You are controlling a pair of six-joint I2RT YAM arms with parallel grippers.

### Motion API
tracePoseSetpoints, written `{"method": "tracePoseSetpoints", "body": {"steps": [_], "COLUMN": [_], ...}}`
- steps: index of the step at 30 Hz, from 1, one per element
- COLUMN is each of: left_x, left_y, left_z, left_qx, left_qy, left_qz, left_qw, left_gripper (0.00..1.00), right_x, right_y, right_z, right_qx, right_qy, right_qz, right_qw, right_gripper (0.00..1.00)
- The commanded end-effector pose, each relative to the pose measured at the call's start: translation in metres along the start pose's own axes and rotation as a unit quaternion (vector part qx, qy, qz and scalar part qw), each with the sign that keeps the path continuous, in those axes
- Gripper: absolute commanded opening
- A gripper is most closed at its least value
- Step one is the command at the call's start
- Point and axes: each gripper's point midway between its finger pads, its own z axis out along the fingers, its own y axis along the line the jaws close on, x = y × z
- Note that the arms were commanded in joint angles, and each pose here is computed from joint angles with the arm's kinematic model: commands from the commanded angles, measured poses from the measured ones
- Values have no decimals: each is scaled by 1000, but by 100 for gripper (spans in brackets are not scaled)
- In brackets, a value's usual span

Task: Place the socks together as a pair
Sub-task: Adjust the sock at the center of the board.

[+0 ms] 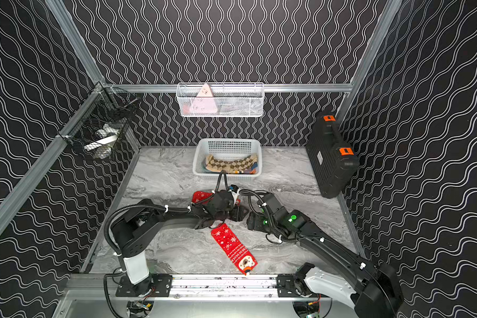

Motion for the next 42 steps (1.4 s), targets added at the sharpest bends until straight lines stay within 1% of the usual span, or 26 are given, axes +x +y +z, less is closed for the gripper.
{"method": "tracePoseSetpoints", "body": {"steps": [1,4,7,11,13,15,18,24,29,34,38,40,42], "left_x": [-20,-29,-28,-10,2,16,28,38,42,45,47,47,48], "left_y": [-15,-2,24,62,79,95,108,118,124,129,130,131,132], "left_z": [-9,-44,-88,-126,-138,-148,-158,-171,-178,-181,-182,-181,-181], "left_qx": [8,-31,-102,-183,-204,-213,-212,-215,-211,-210,-207,-208,-210], "left_qy": [-42,-89,-113,-110,-104,-104,-109,-110,-119,-116,-117,-115,-113], "left_qz": [17,8,8,13,5,-14,-36,-44,-54,-58,-62,-62,-62], "left_qw": [999,996,988,977,973,971,971,969,969,969,969,969,969], "left_gripper": [63,63,63,62,62,62,62,61,61,61,61,61,61], "right_x": [-4,-15,-30,-48,-55,-59,-65,-69,-70,-66,-61,-58,-54], "right_y": [-6,-12,-11,4,10,12,12,15,27,25,25,27,26], "right_z": [7,19,35,57,72,90,113,146,159,172,181,184,184], "right_qx": [6,13,9,-12,-16,-10,-13,-29,-60,-57,-58,-56,-51], "right_qy": [-3,-12,-24,-27,-22,-15,-9,4,12,24,33,39,45], "right_qz": [0,14,28,36,35,34,42,52,58,59,60,56,50], "right_qw": [1000,1000,999,999,999,999,999,998,996,996,996,996,996], "right_gripper": [86,84,80,75,73,71,69,64,60,55,44,36,26]}}
